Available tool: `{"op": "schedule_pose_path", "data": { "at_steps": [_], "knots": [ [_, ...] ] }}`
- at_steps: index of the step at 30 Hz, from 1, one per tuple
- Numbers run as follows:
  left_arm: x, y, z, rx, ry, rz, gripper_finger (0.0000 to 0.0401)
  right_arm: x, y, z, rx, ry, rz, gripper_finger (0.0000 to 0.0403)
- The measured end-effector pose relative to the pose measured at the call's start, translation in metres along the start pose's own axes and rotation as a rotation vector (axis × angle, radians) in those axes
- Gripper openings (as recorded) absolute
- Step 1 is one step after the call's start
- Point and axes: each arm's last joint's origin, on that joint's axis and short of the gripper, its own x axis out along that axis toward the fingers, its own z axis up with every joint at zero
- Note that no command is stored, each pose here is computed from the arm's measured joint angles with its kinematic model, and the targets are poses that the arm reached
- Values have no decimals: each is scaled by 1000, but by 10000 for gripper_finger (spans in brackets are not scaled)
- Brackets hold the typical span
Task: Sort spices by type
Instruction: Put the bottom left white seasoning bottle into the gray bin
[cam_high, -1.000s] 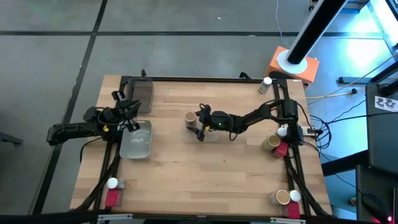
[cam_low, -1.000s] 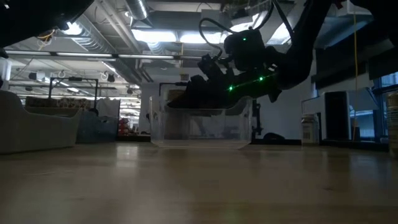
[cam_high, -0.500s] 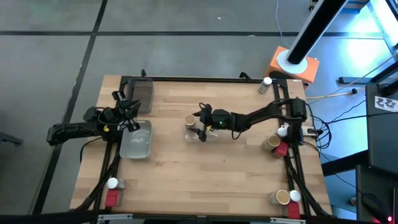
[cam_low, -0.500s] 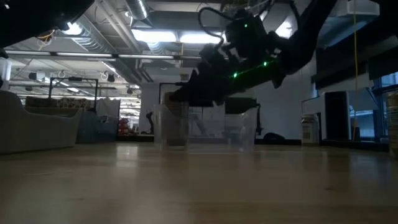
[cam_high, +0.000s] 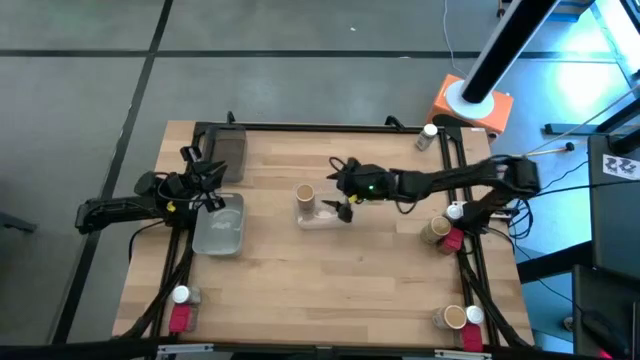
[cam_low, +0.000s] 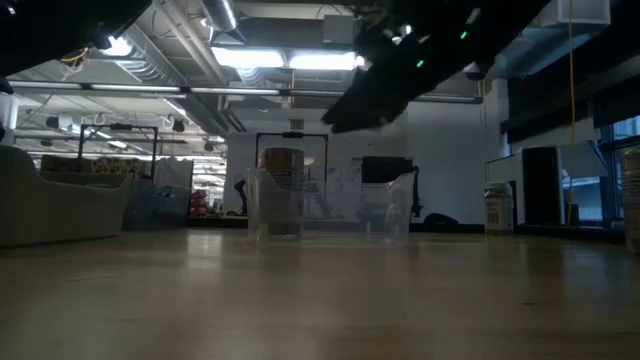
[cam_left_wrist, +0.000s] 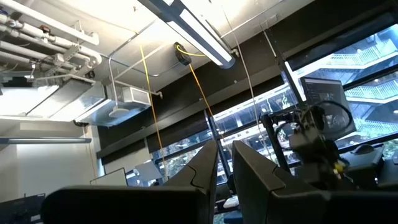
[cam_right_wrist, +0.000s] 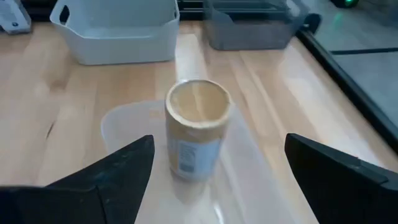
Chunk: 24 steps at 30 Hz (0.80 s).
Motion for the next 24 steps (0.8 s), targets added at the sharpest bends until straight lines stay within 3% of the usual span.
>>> {"op": "schedule_pose_path", "data": {
  "at_steps": [14, 24],
  "knots": [
    [0, 0, 0, -1, 1, 2, 40, -104, -20, 24, -7, 40, -246, 358],
    [12, -6, -7, -7, 126, -63, 40, -110, -20, 22, -22, 65, -229, 358]
  ]
}}
